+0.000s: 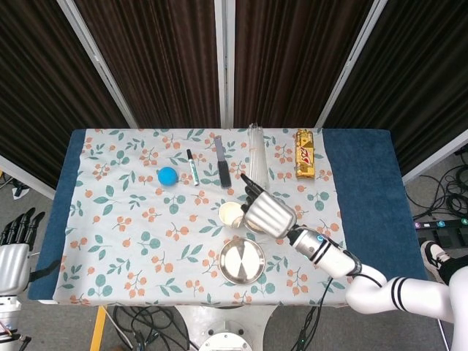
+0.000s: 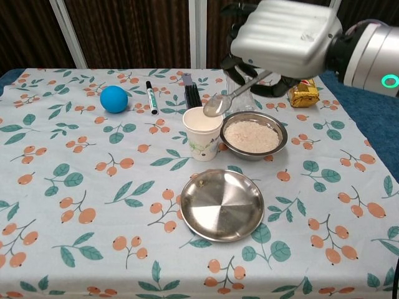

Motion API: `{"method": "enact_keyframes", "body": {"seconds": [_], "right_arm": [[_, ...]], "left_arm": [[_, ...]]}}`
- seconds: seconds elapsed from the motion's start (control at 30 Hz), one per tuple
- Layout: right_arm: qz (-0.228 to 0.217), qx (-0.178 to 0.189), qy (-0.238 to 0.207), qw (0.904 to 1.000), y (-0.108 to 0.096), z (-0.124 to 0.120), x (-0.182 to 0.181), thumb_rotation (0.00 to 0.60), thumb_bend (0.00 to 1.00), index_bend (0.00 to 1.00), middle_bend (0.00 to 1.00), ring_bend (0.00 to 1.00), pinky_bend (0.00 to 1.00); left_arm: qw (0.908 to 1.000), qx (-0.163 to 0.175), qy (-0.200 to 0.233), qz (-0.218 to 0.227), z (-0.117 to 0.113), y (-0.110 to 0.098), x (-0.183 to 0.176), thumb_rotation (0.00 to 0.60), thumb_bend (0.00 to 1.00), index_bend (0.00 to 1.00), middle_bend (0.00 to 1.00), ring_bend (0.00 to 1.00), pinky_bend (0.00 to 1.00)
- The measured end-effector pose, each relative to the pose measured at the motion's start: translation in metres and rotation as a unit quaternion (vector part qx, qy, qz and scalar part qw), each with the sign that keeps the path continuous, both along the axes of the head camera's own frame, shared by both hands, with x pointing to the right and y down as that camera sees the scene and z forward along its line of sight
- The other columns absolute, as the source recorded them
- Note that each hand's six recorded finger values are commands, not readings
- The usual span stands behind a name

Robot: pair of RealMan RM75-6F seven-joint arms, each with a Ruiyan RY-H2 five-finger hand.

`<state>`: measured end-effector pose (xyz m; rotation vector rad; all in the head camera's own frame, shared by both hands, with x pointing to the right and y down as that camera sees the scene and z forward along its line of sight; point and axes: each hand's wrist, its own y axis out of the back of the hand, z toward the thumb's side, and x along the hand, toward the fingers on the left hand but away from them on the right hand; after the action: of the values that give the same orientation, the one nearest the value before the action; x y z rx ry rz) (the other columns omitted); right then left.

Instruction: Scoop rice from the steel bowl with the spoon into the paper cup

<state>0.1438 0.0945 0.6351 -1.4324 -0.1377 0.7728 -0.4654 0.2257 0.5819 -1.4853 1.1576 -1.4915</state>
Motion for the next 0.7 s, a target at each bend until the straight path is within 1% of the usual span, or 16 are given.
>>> {"method": "enact_keyframes", "body": {"seconds": [0.07,0.1,0.17,0.27,0.4,0.5,0.6,0.67,0.7], "right_arm": [[0.005,-0.041,-0.017,0.9990,0.016,0.008,-0.001,0.600,0.34,0.62,0.58,0.22,0.00],[0.004,-0.055,-0.023,0.9982,0.024,0.011,-0.003,0.600,0.34,0.62,0.58,0.22,0.00],[0.002,-0.078,-0.033,0.9964,0.040,0.021,-0.007,0.600,0.33,0.60,0.57,0.21,0.00],[-0.001,-0.103,-0.038,0.9940,0.059,0.035,-0.012,0.600,0.33,0.59,0.55,0.19,0.00],[-0.005,-0.116,-0.036,0.9926,0.076,0.052,-0.015,0.600,0.33,0.58,0.53,0.16,0.00],[-0.010,-0.117,-0.032,0.9925,0.086,0.060,-0.016,0.600,0.33,0.54,0.50,0.14,0.00],[-0.014,-0.115,-0.027,0.9929,0.094,0.067,-0.015,0.600,0.29,0.45,0.46,0.11,0.00],[-0.015,-0.113,-0.025,0.9931,0.096,0.068,-0.015,0.600,0.27,0.38,0.41,0.08,0.00],[-0.016,-0.113,-0.025,0.9932,0.096,0.068,-0.015,0.600,0.26,0.36,0.40,0.07,0.00]], "left_arm": [[1.0000,0.001,0.000,-0.001,-0.001,0.001,-0.001,0.600,0.05,0.13,0.13,0.08,0.12],[1.0000,0.002,0.000,-0.002,-0.002,0.002,-0.001,0.600,0.05,0.13,0.13,0.08,0.12],[1.0000,0.002,0.001,-0.005,-0.002,0.004,-0.003,0.600,0.05,0.13,0.13,0.08,0.12],[1.0000,0.000,0.002,-0.008,-0.002,0.006,-0.005,0.600,0.05,0.13,0.13,0.08,0.12],[0.9999,0.001,0.005,-0.009,-0.001,0.008,-0.005,0.600,0.05,0.13,0.13,0.08,0.12],[0.9999,0.002,0.007,-0.009,-0.001,0.009,-0.005,0.600,0.05,0.13,0.13,0.08,0.12],[0.9999,0.002,0.007,-0.009,-0.001,0.009,-0.006,0.600,0.05,0.13,0.13,0.08,0.12],[0.9999,0.002,0.008,-0.010,0.000,0.010,-0.007,0.600,0.05,0.13,0.13,0.08,0.12],[0.9999,0.002,0.008,-0.010,0.000,0.010,-0.007,0.600,0.05,0.13,0.13,0.08,0.12]]}}
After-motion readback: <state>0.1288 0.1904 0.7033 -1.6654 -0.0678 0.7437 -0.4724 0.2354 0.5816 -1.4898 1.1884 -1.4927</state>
